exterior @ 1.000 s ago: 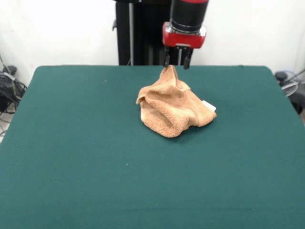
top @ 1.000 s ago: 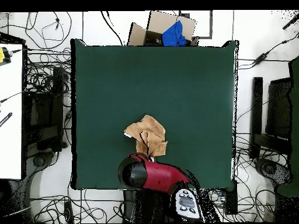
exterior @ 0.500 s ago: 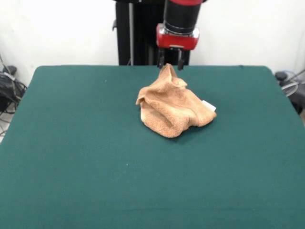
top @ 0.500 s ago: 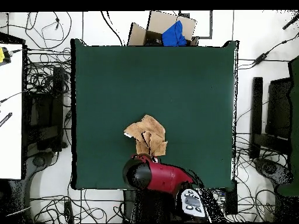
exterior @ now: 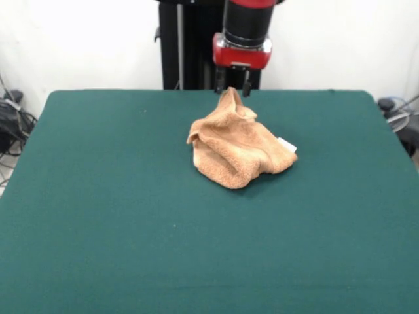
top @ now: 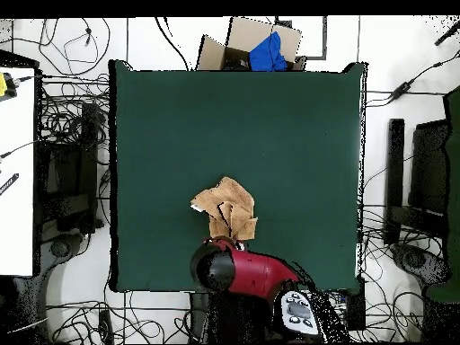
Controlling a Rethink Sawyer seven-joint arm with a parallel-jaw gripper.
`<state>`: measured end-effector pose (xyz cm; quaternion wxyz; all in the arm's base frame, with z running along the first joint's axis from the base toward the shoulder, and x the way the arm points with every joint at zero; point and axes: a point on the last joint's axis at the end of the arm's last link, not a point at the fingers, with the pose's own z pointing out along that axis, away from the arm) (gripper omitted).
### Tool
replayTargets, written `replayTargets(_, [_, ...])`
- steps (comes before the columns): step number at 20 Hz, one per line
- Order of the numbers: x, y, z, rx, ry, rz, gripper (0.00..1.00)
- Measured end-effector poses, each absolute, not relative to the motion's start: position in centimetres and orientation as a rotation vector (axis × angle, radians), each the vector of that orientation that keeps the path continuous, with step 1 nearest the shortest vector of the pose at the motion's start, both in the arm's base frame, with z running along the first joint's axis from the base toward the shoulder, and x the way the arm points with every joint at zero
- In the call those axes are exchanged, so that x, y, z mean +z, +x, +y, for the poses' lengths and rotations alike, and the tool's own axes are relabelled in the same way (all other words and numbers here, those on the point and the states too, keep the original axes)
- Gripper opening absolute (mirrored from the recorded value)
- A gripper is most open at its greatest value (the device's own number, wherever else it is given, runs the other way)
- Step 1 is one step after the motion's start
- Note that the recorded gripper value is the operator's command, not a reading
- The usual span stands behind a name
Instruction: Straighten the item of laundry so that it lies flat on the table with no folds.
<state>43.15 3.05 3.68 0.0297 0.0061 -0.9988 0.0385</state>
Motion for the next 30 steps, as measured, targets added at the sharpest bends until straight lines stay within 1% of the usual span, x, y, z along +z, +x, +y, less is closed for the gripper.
replayTargets(15, [6.2,45.7,-0.1,0.116,-0.091,-3.156,1.0])
replayTargets(30, [5.1,45.3,1.7,0.105,-0.029,-3.135,1.0])
